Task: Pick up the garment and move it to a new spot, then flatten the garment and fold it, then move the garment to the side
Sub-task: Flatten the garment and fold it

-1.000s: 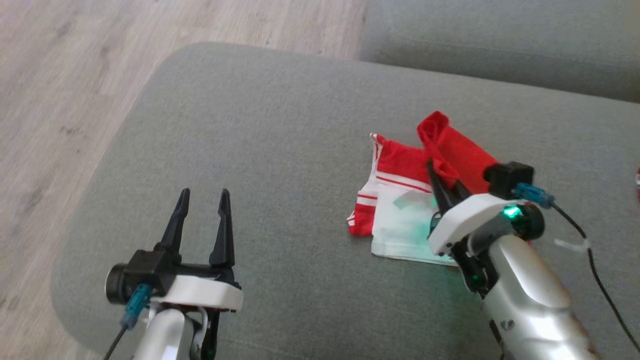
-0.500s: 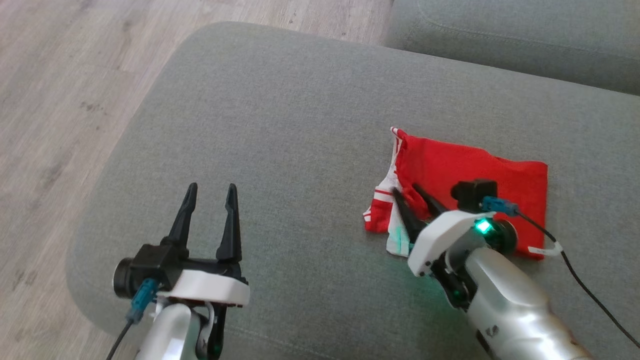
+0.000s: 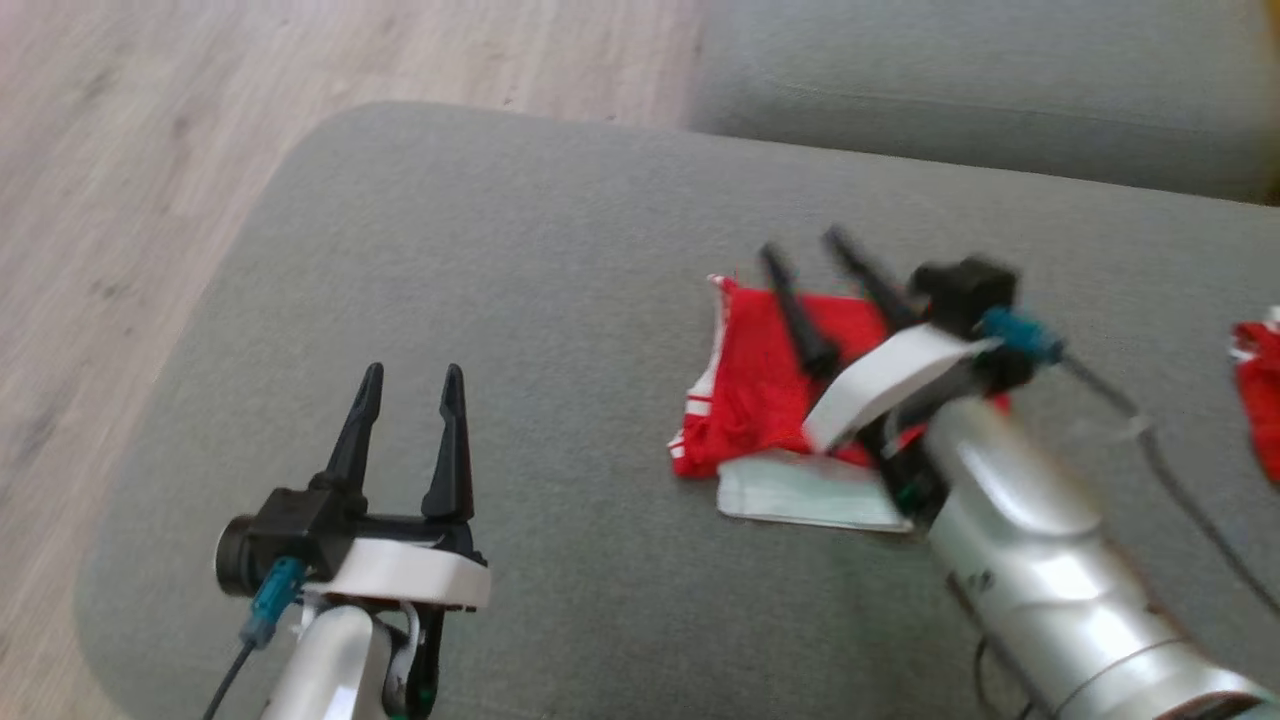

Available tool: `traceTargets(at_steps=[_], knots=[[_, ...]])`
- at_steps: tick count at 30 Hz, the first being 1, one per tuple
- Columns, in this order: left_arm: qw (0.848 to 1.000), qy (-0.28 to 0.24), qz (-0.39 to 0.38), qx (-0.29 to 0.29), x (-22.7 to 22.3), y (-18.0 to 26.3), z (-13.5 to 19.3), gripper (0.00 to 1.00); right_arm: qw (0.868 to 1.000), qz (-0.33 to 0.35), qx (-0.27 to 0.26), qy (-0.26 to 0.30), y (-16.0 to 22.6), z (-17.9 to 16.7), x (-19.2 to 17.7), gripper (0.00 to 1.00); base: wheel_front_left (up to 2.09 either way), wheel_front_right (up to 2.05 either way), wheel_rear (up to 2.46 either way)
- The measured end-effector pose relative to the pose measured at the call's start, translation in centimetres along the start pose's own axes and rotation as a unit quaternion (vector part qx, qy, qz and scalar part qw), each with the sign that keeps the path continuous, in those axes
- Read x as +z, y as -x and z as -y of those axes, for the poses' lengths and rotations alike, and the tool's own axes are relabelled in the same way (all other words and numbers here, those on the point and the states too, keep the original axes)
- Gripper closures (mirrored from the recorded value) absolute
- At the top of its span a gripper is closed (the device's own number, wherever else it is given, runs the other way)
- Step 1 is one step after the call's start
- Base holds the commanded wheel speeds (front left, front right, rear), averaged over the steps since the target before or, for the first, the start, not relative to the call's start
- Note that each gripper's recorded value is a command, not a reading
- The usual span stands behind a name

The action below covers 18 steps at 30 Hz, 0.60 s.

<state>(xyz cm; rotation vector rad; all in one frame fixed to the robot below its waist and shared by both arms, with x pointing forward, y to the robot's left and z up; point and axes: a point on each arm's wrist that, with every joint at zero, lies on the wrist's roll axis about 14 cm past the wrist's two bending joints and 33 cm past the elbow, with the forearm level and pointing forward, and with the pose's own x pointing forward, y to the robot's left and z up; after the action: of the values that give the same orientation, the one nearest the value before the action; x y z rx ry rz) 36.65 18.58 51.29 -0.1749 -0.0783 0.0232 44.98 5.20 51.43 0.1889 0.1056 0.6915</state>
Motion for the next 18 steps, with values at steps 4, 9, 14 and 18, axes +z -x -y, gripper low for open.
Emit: traceTargets(at_steps=[4, 9, 14, 18], knots=[[1.0, -0.002, 0.011, -0.022, 0.6, -0.5, 1.4, 0.0, 0.991, 0.09, -0.083, 0.055, 1.9, 5.4, 6.3, 0.0, 0.0, 0.0, 0.0], [0.999, 0.0, 0.013, -0.037, 0.7, -0.6, 2.5, 0.0, 0.973, 0.103, -0.197, 0.066, 9.0, 11.0, 4.7, 0.0, 0.0, 0.0, 0.0], [0.999, 0.003, 0.005, -0.051, 0.0, -0.6, 3.5, 0.0, 0.963, 0.073, -0.252, 0.067, 14.5, 12.5, 1.1, 0.0, 0.0, 0.0, 0.0], [0.998, 0.003, -0.001, -0.062, -0.5, -0.6, 4.2, 0.0, 0.954, 0.084, -0.278, 0.07, 17.0, 13.1, 1.3, 0.0, 0.0, 0.0, 0.0]])
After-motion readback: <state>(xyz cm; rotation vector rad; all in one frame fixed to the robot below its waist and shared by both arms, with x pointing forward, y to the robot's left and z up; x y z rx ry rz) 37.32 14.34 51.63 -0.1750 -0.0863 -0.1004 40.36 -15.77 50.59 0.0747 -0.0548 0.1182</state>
